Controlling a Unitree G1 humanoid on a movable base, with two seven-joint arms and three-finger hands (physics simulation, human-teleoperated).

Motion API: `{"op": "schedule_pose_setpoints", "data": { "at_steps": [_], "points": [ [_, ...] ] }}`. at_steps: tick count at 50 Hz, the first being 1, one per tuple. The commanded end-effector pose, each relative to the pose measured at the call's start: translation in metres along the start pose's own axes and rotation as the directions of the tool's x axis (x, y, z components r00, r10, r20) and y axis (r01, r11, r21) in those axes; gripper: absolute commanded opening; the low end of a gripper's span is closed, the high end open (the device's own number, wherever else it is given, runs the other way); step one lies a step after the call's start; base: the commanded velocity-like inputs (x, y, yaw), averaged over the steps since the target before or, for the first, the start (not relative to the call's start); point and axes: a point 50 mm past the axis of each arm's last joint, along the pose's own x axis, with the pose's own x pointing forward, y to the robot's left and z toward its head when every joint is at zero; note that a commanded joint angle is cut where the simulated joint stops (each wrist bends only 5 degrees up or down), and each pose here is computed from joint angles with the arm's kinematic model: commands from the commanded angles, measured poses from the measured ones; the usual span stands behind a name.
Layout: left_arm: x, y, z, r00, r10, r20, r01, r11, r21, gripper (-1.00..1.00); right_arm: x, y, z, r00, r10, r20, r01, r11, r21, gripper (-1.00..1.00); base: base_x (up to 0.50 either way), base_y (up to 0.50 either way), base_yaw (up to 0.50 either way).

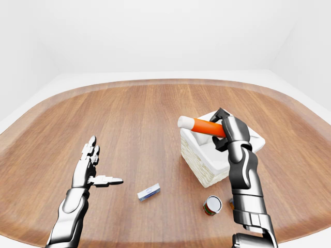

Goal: Pick up the ketchup, and put it in the basket.

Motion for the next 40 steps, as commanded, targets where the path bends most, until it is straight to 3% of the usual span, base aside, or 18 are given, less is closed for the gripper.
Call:
{"op": "schedule_pose_setpoints", "data": {
  "at_steps": [1,16,40],
  "points": [
    [0.000,-0.001,-0.001,1.000,-0.003,-0.006,0.003,1.000,-0.001,1.00,-0.001,-0.002,-0.004,1.000,-0.024,-0.014,0.024,1.000,-0.014,-1.00,0.00,0.00,0.00],
    [0.002,-0.002,-0.007,1.000,-0.004,-0.030,0.004,1.000,0.002,1.00,0.007,0.002,-0.027,0.993,-0.047,-0.106,0.042,0.998,-0.047,-1.00,0.00,0.00,0.00],
    [0.004,-0.007,-0.016,0.997,-0.011,-0.071,0.013,1.000,0.015,1.00,-0.005,-0.014,-0.034,0.992,-0.072,-0.106,0.064,0.995,-0.076,-1.00,0.00,0.00,0.00]
  ]
}}
